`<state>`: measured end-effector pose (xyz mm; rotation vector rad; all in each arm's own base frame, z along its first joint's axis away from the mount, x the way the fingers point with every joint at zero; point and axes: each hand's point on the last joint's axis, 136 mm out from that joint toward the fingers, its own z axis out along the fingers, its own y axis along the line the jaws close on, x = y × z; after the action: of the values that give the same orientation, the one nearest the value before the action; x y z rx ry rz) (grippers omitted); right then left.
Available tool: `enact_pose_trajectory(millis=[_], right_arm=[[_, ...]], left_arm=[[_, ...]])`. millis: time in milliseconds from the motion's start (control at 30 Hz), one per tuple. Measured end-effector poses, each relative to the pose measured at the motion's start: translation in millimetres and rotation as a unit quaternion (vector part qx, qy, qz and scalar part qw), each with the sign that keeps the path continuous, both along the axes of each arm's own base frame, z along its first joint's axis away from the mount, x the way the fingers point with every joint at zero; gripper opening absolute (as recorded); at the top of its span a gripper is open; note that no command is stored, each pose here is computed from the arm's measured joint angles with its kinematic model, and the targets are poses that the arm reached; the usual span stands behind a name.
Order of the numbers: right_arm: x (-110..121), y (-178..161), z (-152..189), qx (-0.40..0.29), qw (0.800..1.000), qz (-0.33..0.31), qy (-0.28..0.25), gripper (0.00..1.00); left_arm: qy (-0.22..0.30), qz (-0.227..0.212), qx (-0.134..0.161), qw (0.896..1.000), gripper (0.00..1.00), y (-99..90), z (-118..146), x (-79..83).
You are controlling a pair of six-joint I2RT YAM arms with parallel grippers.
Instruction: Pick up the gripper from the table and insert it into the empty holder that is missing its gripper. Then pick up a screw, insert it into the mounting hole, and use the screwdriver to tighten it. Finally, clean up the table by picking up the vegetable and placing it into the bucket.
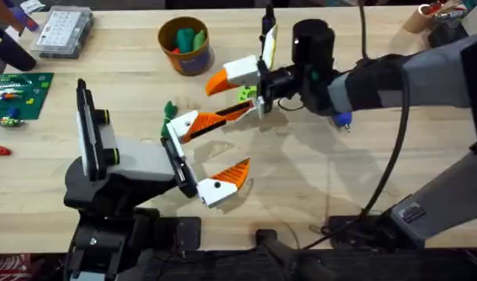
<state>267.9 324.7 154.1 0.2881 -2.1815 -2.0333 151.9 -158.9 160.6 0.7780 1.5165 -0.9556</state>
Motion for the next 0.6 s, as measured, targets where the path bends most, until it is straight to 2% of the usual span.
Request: enact_pose_trajectory(millis=[433,600], right_arm=[[41,-48,2,0.006,0.998,-0.058,0.003,0.997],[42,-51,3,0.008,0.998,-0.057,0.004,0.997]], left_arm=[[0.0,-0.002,0.0,1.0,0.986,-0.3,0,-0.7],[0.0,-0.002,0.0,1.0,0.986,-0.3,0,-0.7]])
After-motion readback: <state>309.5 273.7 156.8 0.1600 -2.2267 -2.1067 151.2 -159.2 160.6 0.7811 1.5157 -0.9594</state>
